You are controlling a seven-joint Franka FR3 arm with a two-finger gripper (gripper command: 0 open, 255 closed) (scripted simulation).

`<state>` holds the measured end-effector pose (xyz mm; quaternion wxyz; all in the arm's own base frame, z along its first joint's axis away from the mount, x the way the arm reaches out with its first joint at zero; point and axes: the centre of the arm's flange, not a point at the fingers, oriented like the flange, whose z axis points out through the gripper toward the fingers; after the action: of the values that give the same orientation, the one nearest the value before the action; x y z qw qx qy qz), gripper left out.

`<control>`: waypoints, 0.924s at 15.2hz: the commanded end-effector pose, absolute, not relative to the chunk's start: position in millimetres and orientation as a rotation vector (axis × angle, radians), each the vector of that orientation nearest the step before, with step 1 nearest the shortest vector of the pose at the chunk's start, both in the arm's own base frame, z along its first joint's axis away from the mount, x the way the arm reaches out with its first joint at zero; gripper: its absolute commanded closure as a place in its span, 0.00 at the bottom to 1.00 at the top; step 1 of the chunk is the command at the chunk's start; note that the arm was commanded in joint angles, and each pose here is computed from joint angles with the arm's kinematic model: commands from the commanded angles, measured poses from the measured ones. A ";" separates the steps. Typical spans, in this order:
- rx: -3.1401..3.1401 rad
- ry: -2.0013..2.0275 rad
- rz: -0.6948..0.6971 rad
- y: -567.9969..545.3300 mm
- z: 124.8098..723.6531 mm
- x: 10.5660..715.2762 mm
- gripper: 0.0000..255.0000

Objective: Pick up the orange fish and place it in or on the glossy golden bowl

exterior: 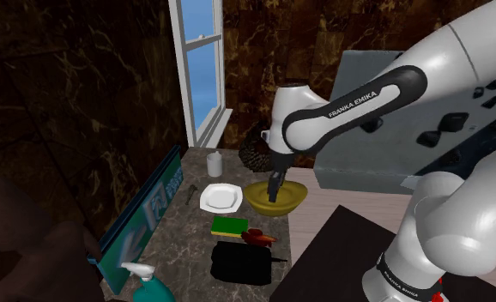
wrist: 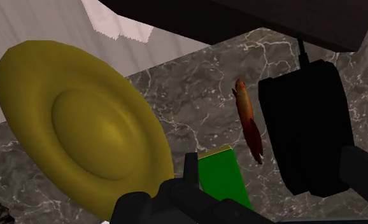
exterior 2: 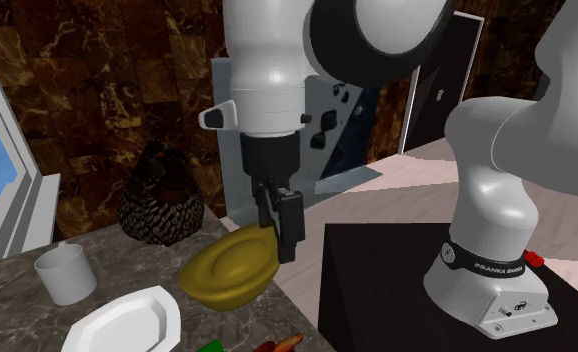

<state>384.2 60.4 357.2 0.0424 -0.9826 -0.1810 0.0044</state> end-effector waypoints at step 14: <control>-2.890 -0.863 0.068 103.7 199.0 397.8 0.00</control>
<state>399.0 103.8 205.5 0.0626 -0.9562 -0.2849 0.0228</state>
